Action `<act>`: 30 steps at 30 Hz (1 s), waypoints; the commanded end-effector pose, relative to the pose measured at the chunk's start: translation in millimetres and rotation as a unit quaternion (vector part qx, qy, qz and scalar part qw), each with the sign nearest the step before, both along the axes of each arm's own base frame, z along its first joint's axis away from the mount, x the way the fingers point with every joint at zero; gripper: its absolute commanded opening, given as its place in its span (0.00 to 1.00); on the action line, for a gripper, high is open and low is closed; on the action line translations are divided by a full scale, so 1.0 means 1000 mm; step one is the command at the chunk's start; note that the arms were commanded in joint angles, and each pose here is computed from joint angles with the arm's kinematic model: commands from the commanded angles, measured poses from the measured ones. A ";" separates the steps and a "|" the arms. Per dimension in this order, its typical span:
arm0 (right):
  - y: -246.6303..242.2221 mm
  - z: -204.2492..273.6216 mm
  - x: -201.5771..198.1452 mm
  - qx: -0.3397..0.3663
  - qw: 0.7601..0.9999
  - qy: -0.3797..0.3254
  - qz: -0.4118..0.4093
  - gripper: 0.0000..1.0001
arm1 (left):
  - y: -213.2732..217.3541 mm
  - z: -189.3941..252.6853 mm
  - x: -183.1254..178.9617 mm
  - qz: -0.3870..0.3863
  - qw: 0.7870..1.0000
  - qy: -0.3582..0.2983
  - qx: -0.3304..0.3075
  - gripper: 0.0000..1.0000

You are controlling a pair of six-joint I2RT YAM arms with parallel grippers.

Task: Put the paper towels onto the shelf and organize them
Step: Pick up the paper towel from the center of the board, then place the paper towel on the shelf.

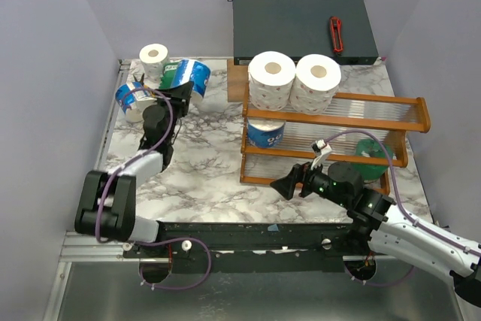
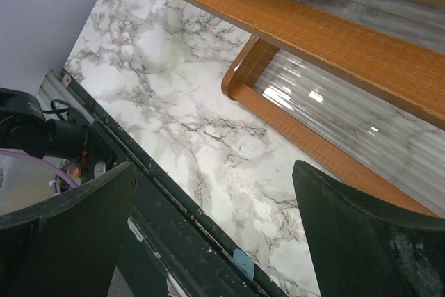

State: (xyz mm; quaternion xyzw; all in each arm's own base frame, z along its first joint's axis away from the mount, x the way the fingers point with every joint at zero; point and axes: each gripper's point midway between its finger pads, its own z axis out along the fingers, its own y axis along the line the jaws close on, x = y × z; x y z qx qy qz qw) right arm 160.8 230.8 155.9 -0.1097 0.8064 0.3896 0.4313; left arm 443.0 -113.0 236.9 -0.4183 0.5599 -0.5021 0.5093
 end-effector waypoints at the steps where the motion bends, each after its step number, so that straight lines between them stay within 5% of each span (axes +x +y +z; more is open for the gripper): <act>1: 0.012 0.025 -0.003 0.034 0.999 -0.017 0.029 0.97 | -0.003 0.048 -0.060 -0.057 0.996 -0.074 0.009 0.19; 9: 0.022 0.048 -0.008 0.055 0.996 -0.035 0.058 0.97 | -0.036 0.058 -0.153 -0.215 0.969 -0.073 0.102 0.12; 17: 0.013 0.059 -0.014 0.037 0.996 -0.044 0.067 0.97 | -0.012 0.057 -0.226 -0.173 0.957 -0.094 0.214 0.10; 30: 0.023 0.058 -0.023 0.026 0.995 -0.003 0.097 0.97 | -0.022 0.037 -0.245 -0.215 0.937 -0.084 0.261 0.10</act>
